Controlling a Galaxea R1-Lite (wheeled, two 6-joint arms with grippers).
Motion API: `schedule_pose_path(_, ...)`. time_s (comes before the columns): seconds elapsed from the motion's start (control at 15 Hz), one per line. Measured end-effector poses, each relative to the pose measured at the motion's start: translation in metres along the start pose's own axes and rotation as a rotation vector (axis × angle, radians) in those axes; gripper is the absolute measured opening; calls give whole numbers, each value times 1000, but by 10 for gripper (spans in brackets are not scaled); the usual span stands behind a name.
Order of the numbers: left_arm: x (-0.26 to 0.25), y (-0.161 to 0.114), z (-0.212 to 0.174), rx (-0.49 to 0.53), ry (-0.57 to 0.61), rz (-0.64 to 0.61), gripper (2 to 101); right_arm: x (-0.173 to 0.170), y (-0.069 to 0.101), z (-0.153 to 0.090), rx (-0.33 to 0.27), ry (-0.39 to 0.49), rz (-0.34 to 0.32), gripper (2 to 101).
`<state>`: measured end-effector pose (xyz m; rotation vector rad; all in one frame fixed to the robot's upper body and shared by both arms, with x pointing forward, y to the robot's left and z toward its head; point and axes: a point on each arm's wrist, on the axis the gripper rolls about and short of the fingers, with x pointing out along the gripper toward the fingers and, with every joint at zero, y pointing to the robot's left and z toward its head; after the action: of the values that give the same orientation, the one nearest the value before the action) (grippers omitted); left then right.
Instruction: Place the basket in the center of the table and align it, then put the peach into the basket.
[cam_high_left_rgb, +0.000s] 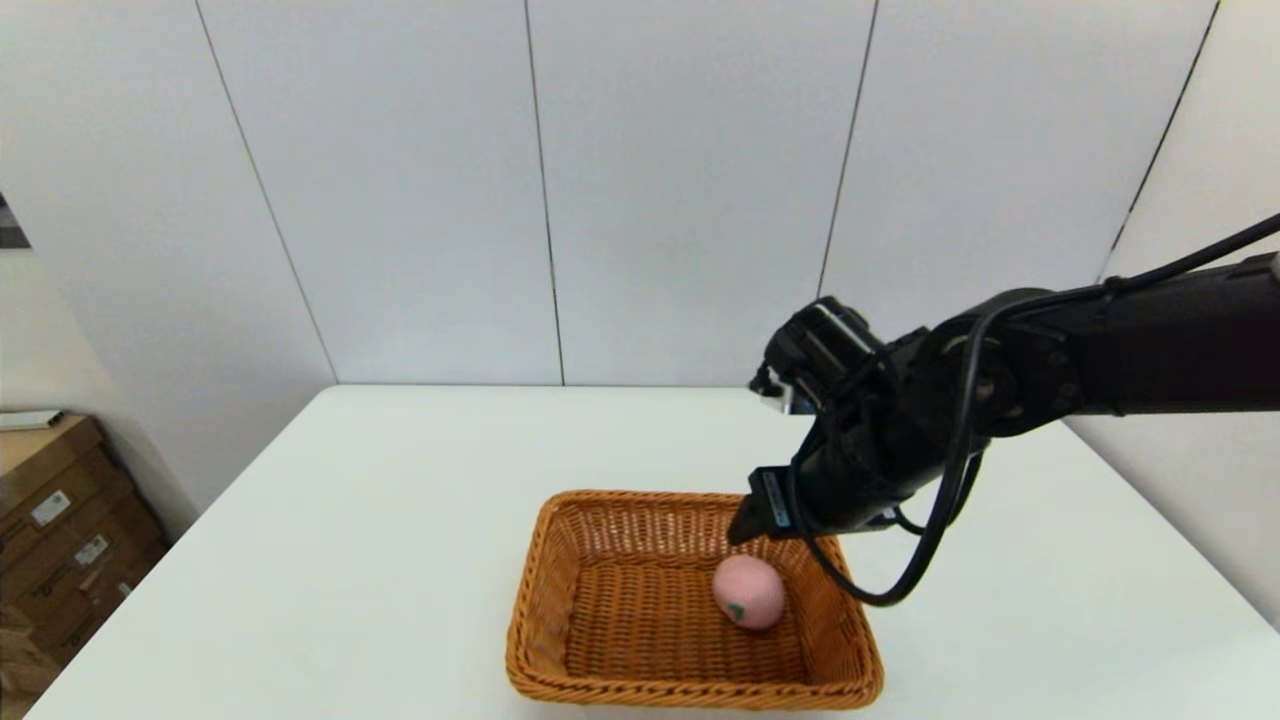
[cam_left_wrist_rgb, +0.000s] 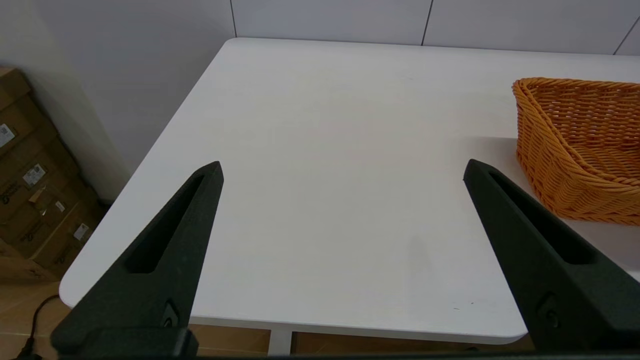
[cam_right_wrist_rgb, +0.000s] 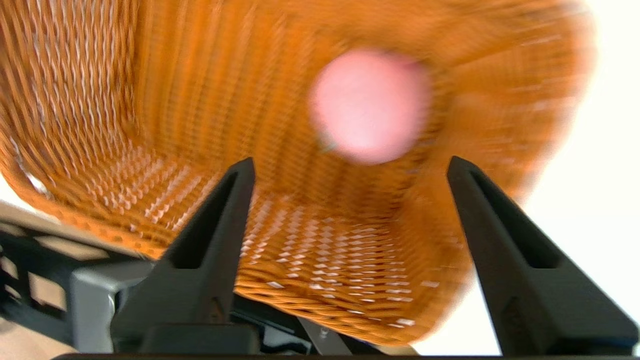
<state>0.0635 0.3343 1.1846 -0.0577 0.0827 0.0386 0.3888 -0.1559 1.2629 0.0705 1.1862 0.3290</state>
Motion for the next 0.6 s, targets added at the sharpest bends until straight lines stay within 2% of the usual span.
schedule_pose_path(0.13,0,0,0,0,0,0,978,-19,-36,10,78,-26,7,833)
schedule_pose_path(0.27,0,0,0,0,0,0,978,-39,-85,17,149,-59,-7,866)
schedule_pose_path(0.6,0,0,0,1,0,0,978,-84,-201,14,316,-171,-114,920)
